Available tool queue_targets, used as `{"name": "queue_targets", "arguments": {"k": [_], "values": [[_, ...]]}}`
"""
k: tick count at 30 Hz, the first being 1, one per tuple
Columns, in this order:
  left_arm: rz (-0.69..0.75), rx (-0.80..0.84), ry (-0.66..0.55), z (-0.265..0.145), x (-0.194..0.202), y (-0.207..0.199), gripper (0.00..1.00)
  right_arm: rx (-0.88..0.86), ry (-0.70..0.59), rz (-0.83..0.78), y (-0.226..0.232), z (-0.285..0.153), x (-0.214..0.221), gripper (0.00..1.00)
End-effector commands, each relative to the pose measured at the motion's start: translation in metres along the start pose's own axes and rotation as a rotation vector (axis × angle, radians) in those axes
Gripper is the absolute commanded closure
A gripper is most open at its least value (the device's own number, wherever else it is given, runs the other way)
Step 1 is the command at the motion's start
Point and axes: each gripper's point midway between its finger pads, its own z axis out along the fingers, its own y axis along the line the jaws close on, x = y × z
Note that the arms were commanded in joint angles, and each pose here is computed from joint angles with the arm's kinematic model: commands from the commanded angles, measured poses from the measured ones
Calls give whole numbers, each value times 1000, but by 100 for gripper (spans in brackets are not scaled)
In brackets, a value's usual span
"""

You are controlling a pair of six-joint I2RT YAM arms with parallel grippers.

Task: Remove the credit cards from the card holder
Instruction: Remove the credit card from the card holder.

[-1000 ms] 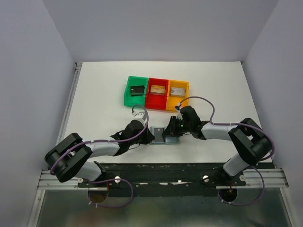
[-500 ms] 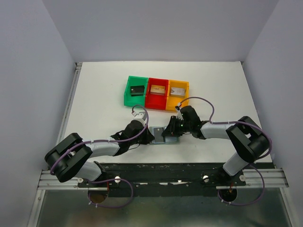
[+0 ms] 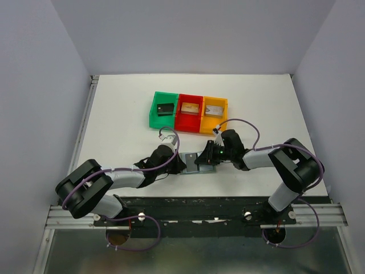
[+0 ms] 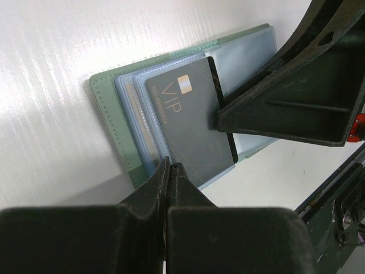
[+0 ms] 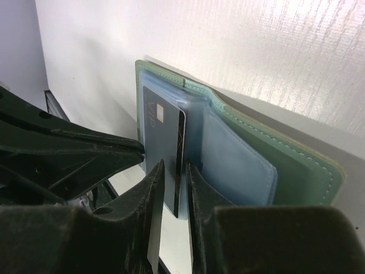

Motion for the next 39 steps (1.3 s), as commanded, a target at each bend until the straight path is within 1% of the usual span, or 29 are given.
{"name": "queue_targets", "arguments": {"k": [1, 7, 15, 26, 27, 39], "values": [[0, -42, 25, 2, 10, 13, 100, -118, 36, -10, 16, 1, 9, 71], [-2, -41, 26, 3, 10, 13, 100, -174, 64, -20, 25, 2, 11, 70], [-4, -40, 27, 6, 10, 12, 100, -193, 101, -9, 25, 5, 15, 69], [-10, -45, 28, 3, 12, 14, 100, -172, 94, -28, 25, 1, 15, 78], [-9, -65, 12, 3, 9, 18, 100, -171, 92, -30, 24, -1, 15, 80], [-21, -114, 14, 0, 13, 29, 100, -161, 66, -50, 28, -11, 7, 81]]}}
